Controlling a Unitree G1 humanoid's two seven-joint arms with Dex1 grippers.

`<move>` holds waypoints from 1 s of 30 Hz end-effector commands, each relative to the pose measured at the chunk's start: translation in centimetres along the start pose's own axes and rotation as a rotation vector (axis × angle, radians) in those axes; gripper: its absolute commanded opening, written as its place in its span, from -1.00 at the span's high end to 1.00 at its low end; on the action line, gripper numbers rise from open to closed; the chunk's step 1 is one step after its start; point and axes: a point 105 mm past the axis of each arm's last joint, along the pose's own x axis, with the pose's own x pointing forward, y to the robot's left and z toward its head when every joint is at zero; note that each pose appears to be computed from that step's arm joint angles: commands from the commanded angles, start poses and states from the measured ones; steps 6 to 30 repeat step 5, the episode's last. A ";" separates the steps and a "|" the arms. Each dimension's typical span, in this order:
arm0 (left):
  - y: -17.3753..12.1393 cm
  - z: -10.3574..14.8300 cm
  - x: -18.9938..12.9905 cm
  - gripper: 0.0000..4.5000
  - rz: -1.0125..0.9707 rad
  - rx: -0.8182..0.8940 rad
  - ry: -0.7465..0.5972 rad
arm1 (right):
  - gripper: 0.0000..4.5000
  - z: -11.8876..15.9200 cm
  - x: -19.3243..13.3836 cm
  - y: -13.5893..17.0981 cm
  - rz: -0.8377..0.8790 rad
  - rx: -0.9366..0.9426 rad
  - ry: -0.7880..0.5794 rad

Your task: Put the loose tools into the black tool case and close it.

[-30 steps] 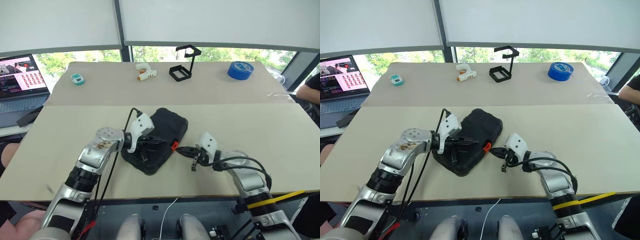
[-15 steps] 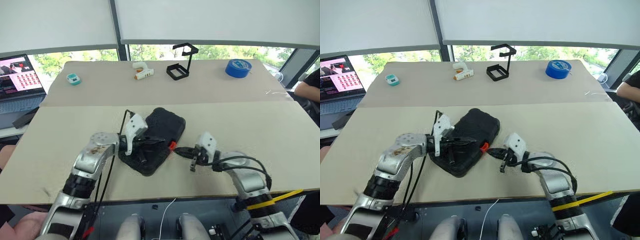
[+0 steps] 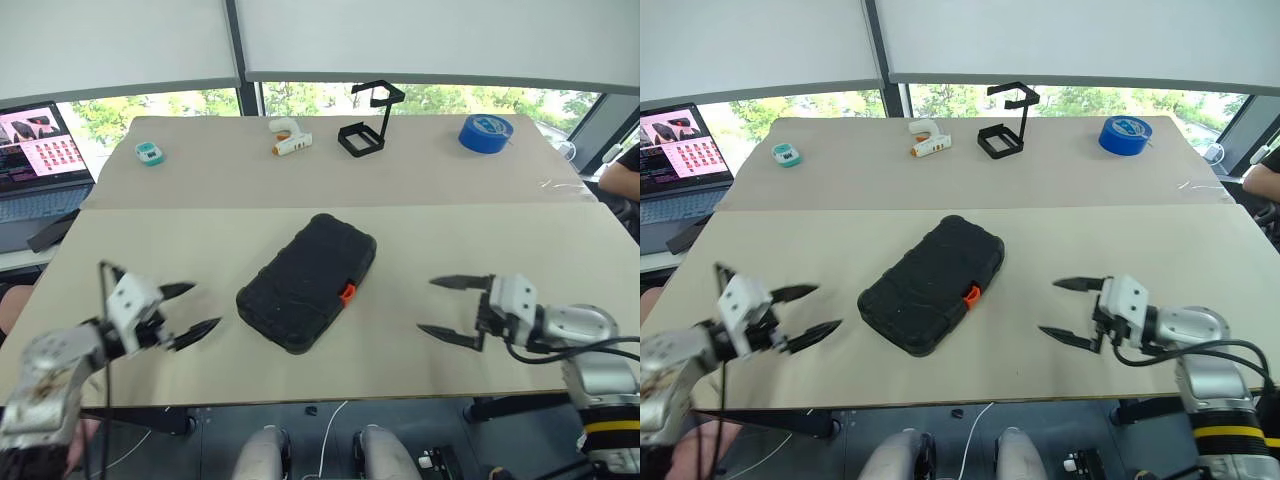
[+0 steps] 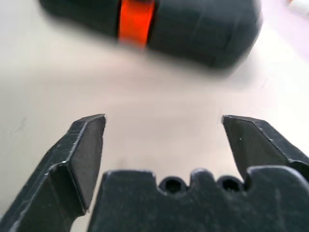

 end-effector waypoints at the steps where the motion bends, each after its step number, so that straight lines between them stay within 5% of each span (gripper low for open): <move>1: 0.1 1.3 -0.8 -0.98 0.041 0.108 -0.053 | -0.95 1.3 -0.1 -1.0 -0.040 -0.057 -0.063; 30: 0.2 1.3 -0.7 -0.98 0.057 0.093 -0.059 | -0.95 1.3 0.4 -1.2 -0.054 -0.059 -0.079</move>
